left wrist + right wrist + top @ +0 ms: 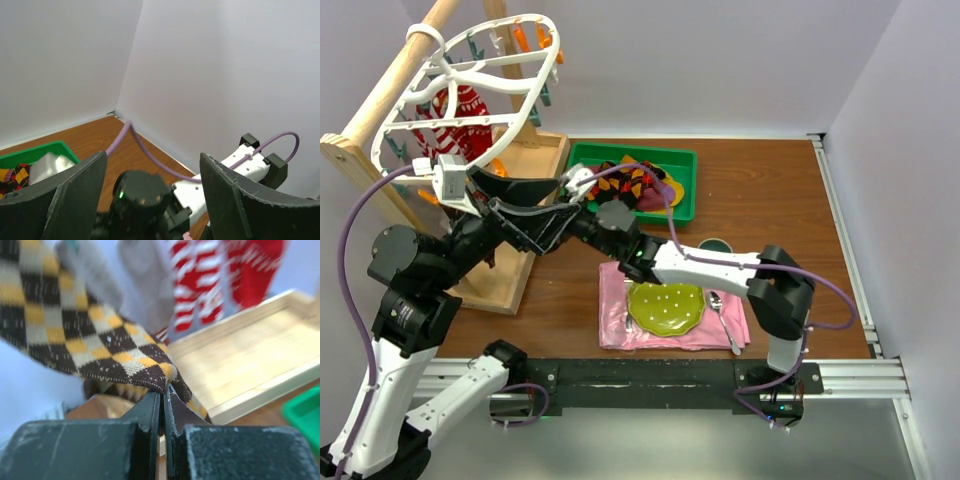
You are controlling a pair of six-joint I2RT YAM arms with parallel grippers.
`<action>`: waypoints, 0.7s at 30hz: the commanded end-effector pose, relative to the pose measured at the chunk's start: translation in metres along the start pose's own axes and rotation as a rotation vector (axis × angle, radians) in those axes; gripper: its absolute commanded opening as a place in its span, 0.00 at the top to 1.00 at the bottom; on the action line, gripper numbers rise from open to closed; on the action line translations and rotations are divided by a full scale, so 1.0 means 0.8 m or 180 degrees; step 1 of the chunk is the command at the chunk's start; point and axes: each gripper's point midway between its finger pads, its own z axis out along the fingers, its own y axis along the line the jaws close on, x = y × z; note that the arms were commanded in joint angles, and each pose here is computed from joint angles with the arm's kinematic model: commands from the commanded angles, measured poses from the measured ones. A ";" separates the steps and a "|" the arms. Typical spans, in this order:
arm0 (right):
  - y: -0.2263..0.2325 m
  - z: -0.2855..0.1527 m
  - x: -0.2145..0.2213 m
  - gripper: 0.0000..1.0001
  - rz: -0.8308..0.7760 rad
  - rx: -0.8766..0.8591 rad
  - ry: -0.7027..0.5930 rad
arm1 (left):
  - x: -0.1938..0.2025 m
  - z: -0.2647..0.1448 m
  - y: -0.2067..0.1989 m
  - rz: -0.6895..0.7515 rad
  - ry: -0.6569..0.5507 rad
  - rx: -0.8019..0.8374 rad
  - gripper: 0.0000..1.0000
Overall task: Remove the socks clipped to the hanger
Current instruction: Remove the sock from the hanger.
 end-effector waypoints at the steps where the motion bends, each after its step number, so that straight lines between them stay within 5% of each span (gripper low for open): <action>1: -0.043 -0.022 -0.068 1.00 -0.0102 0.0230 -0.0281 | 0.015 -0.005 0.005 -0.0052 0.0059 -0.0031 0.21; 21: -0.169 -0.068 -0.113 1.00 -0.0162 0.1255 -0.0398 | 0.064 -0.014 0.052 -0.0325 0.0126 -0.0494 0.22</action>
